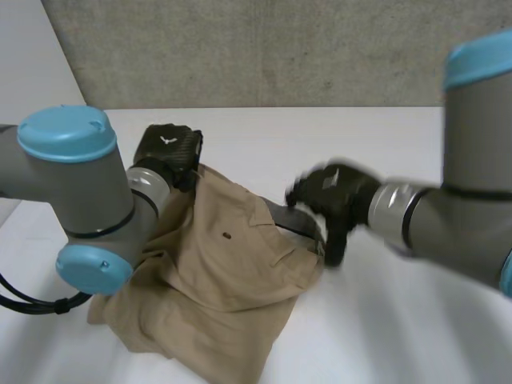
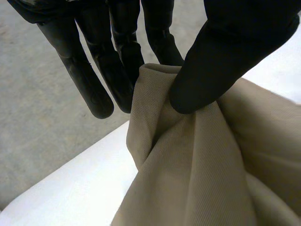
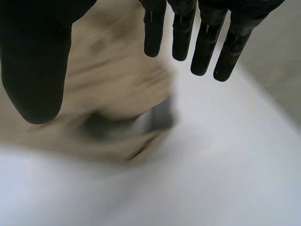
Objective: Fold the shorts.
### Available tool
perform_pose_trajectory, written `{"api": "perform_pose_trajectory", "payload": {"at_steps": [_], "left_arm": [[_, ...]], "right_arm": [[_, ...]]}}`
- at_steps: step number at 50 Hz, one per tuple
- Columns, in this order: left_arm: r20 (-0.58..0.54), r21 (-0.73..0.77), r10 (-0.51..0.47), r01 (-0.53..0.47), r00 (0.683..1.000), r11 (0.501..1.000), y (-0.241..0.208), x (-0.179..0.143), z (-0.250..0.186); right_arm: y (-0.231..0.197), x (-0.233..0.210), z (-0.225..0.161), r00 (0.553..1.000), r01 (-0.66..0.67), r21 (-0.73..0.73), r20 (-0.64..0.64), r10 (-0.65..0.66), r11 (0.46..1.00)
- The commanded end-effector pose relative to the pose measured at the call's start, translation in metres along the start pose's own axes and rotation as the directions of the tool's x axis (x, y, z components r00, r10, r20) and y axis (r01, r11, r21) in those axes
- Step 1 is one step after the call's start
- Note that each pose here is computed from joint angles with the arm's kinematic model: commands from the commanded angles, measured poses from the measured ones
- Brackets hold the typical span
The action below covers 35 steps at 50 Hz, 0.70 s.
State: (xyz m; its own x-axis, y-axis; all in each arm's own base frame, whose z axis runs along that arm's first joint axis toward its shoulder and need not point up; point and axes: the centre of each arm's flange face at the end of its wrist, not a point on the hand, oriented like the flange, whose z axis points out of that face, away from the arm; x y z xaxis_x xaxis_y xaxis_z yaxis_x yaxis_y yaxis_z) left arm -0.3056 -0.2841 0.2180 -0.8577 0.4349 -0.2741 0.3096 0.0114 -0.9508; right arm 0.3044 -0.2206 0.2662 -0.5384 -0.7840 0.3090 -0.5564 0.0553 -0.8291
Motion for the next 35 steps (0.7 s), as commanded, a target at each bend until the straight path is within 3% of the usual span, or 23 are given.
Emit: {"api": "perform_pose_trajectory", "payload": {"at_steps": [1,11,20,28,35], "left_arm": [[-0.024,-0.017,0.065,-0.066,0.998,0.998,0.000,0.006,-0.021],[-0.026,-0.008,0.073,-0.074,0.997,0.997,-0.011,0.002,-0.063],[-0.022,0.000,0.071,-0.071,0.997,0.997,-0.016,-0.001,-0.081],[-0.024,-0.006,0.072,-0.072,0.997,0.997,-0.014,-0.002,-0.086],[-0.012,0.022,0.069,-0.069,0.998,0.997,-0.018,-0.003,-0.079]], "right_arm": [[-0.023,0.048,0.027,0.974,-0.166,0.210,-0.117,0.193,0.964],[0.007,0.012,0.095,0.969,-0.245,0.129,0.001,0.247,0.961],[0.025,-0.038,0.127,0.901,-0.415,0.095,0.180,0.395,0.905],[0.013,-0.046,0.141,0.891,-0.448,0.225,0.191,0.412,0.865],[0.016,-0.049,0.152,0.902,-0.431,0.253,0.149,0.406,0.866]]}}
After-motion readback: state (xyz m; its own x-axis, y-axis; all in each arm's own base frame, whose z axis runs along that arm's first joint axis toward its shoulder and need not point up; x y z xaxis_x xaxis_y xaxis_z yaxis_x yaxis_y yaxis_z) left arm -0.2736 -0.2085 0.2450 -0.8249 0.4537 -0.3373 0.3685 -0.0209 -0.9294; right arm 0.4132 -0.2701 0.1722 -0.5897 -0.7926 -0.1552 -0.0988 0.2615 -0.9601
